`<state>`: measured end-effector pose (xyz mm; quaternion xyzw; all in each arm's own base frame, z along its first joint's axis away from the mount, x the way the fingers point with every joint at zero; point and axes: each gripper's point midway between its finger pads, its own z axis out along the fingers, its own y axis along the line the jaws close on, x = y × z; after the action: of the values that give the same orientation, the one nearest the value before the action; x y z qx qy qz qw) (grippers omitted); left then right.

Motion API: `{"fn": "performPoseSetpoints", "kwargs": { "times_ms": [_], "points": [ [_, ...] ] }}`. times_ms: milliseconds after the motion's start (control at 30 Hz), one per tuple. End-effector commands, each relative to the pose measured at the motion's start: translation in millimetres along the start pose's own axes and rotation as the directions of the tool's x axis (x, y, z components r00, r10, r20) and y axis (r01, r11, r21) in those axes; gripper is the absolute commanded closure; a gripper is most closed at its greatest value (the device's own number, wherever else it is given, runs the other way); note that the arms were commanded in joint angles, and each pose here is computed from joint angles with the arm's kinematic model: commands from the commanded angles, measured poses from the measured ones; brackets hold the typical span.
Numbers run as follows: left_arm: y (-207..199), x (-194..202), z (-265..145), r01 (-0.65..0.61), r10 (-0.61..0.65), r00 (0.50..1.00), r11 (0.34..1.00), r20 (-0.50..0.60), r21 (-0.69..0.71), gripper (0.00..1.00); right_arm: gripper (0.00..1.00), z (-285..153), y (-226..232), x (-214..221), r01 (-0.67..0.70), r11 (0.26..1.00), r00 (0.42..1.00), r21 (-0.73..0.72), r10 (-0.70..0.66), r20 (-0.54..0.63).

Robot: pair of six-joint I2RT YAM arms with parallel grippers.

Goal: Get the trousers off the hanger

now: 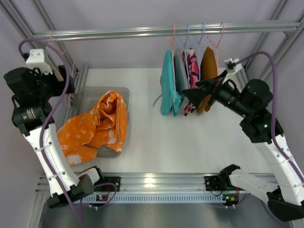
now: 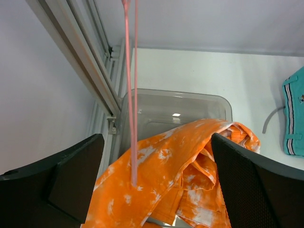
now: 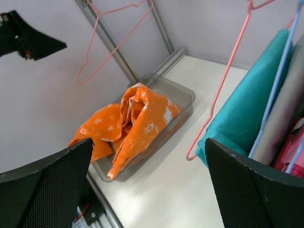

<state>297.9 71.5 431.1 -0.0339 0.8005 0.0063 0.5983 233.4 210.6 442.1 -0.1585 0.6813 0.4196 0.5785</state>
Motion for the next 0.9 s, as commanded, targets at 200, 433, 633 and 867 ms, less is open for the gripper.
{"fn": "performPoseSetpoints", "kwargs": {
  "times_ms": [200, 433, 633, 867],
  "points": [
    [-37.8, -2.9, -38.9, -0.185, 0.167, 0.977, 0.973, 0.134, 0.139, 0.01, 0.0, -57.6, -51.0, -18.6, 0.061, 0.953, 0.986, 0.296, -0.105, 0.133],
    [-86.8, 11.0, -6.2, -0.171, 0.164, 0.985, 0.952, 0.049, 0.255, 0.01, 0.01, -104.5, -82.5, -19.4, 0.139, 0.866, 0.953, 0.48, -0.249, 0.175],
    [-171.9, 52.4, 42.0, -0.291, 0.32, 0.944, 0.919, -0.075, 0.266, 0.01, 0.01, -136.5, -95.8, -10.1, 0.159, 0.803, 0.933, 0.575, -0.312, 0.177],
    [-196.6, 43.5, 43.0, -0.242, 0.262, 0.964, 0.929, -0.037, 0.281, 0.01, 0.0, -139.5, -112.6, 9.6, 0.206, 0.765, 0.945, 0.61, -0.317, 0.078]
  ]
}}
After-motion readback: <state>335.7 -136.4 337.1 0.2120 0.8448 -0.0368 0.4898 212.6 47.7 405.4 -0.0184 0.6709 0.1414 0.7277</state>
